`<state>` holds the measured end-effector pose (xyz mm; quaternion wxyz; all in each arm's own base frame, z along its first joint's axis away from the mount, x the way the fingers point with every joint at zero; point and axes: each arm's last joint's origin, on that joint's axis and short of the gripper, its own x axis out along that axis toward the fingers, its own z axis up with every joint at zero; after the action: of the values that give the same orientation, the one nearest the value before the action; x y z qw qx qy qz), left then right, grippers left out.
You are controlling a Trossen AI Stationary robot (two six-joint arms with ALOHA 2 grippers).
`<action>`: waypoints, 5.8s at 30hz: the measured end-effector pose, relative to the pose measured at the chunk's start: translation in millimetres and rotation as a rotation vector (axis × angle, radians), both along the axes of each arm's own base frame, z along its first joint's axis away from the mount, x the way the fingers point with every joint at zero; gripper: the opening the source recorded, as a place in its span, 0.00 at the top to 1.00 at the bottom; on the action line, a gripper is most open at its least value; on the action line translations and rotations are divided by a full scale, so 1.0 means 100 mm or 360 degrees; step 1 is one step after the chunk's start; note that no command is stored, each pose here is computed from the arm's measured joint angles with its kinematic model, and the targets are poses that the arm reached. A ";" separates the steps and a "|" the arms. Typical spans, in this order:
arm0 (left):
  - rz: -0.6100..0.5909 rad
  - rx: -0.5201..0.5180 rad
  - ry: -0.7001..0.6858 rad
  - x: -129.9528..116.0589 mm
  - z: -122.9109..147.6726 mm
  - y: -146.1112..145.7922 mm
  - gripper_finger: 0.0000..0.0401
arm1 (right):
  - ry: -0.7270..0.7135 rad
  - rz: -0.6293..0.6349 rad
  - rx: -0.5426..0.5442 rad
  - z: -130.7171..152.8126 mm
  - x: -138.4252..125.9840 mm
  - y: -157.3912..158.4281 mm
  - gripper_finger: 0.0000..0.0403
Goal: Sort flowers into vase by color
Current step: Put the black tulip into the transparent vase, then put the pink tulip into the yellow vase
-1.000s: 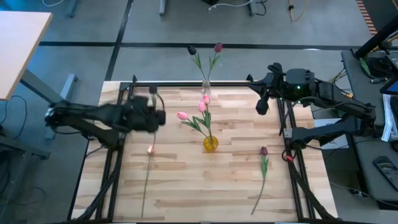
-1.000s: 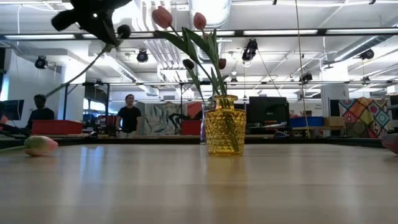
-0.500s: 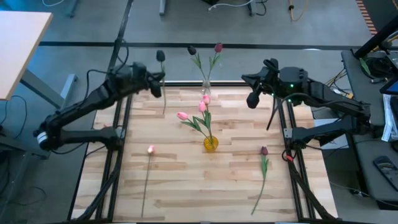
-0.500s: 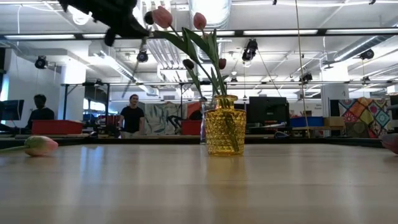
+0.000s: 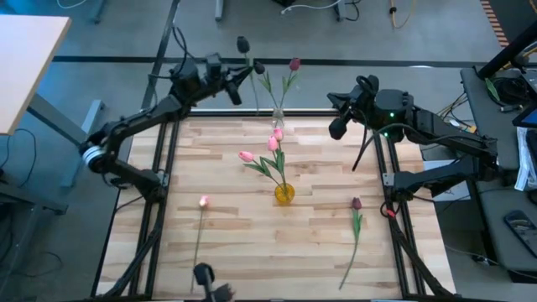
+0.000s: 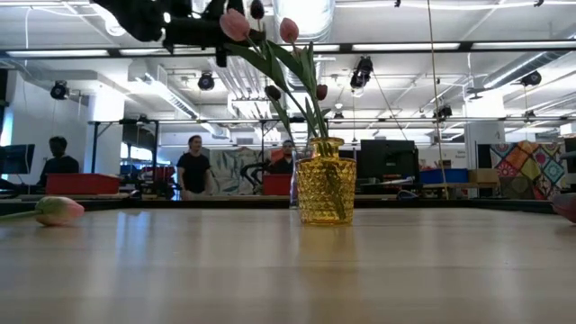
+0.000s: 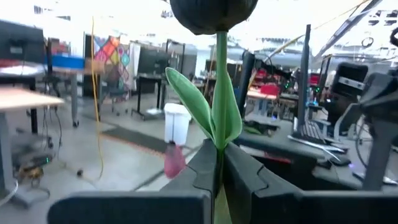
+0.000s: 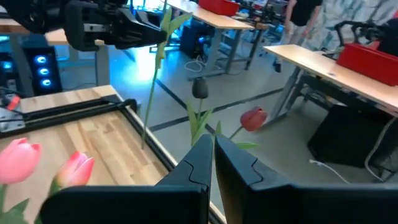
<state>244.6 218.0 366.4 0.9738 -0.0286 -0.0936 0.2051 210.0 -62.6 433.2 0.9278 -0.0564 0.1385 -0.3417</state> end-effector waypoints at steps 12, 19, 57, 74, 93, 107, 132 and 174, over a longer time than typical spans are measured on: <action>0.0022 0.0228 -0.0106 0.41 -0.01 0.38 1.00 | -0.0020 -0.0055 -0.0039 0.02 0.00 -0.01 0.97; -0.0038 0.0210 -0.0164 0.62 -0.08 0.54 1.00 | -0.0025 -0.0057 -0.0043 0.03 0.00 -0.01 0.97; -0.0008 -0.0040 0.0182 0.69 -1.06 0.55 0.96 | -0.0011 -0.0091 -0.0068 0.03 -0.01 -0.02 0.97; -0.0231 -0.0056 0.0487 0.89 -0.98 0.53 0.75 | -0.0006 -0.0090 -0.0067 0.03 -0.01 -0.01 0.97; -0.0328 -0.0029 0.0902 0.87 -0.65 0.28 0.68 | 0.0012 -0.0073 -0.0076 0.02 -0.01 -0.01 0.97; -0.0220 -0.0196 0.1136 0.69 -0.25 -0.46 0.73 | 0.0118 0.0197 -0.0044 -0.02 -0.01 0.03 0.97; 0.0394 -0.1307 0.1431 -0.08 -0.06 -2.37 0.81 | 0.0233 0.0757 0.0225 -0.45 -0.62 0.07 0.97; 0.0897 -0.2510 0.1828 -0.35 -2.05 -2.97 0.69 | 0.0117 0.0800 0.0259 -0.45 -0.88 0.19 0.97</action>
<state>209.7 -79.0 161.4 0.4913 -0.5371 0.5471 0.4133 121.7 -43.9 388.1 0.9794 -0.0266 0.1809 -0.0860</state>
